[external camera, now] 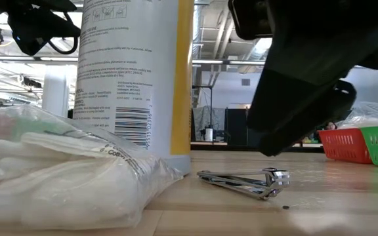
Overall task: Pick & Place Travel size toiletries
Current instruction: Put the silver nail cutter into the left green bin
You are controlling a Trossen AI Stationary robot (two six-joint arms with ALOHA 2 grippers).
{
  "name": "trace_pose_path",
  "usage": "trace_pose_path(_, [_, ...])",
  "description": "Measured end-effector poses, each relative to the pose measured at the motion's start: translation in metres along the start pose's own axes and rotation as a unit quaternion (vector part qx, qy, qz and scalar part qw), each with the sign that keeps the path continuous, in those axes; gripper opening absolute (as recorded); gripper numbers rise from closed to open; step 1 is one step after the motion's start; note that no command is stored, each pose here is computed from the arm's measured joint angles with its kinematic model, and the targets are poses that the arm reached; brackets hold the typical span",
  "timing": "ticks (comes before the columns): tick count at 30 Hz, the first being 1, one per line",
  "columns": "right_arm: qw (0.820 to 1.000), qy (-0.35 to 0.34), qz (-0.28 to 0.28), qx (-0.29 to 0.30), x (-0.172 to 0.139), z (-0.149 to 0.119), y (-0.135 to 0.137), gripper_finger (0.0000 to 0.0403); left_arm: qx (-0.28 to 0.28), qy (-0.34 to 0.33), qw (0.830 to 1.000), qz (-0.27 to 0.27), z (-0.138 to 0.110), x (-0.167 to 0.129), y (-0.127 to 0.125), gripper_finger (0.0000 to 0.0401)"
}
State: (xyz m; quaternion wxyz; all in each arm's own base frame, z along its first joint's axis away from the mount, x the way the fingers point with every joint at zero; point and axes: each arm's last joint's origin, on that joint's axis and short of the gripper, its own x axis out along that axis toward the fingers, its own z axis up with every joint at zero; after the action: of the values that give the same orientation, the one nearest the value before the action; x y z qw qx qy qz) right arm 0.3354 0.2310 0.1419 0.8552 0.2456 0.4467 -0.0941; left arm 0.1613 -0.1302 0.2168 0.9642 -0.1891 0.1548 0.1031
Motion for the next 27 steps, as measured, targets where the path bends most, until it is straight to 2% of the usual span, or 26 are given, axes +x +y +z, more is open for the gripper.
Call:
trace_pose_path(5, [1.000, -0.005, 0.000, 0.002, -0.002, -0.005, 0.003, 0.0192, 0.000, 0.000, 1.000, 0.000, 0.000, 0.000, 0.000, 0.0163])
trace_pose_path(9, [1.000, 0.002, -0.015, 0.001, 0.009, -0.012, 0.000, 0.0193, 0.000, 0.000, 1.000, 0.000, 0.000, 0.000, 0.000, 0.0163])
trace_pose_path(12, [1.000, 0.006, 0.011, 0.011, 0.023, -0.016, 0.003, 0.0194, 0.000, 0.000, 1.000, 0.000, 0.000, 0.000, 0.000, 0.0163])
trace_pose_path(15, [1.000, 0.012, 0.014, 0.019, 0.032, -0.015, 0.002, 0.0192, 0.000, 0.000, 1.000, 0.000, 0.000, 0.000, 0.000, 0.0163])
trace_pose_path(27, [0.999, 0.027, 0.007, 0.030, 0.033, -0.010, 0.001, 0.0175, 0.000, 0.000, 1.000, 0.000, 0.000, 0.000, 0.000, 0.0163])
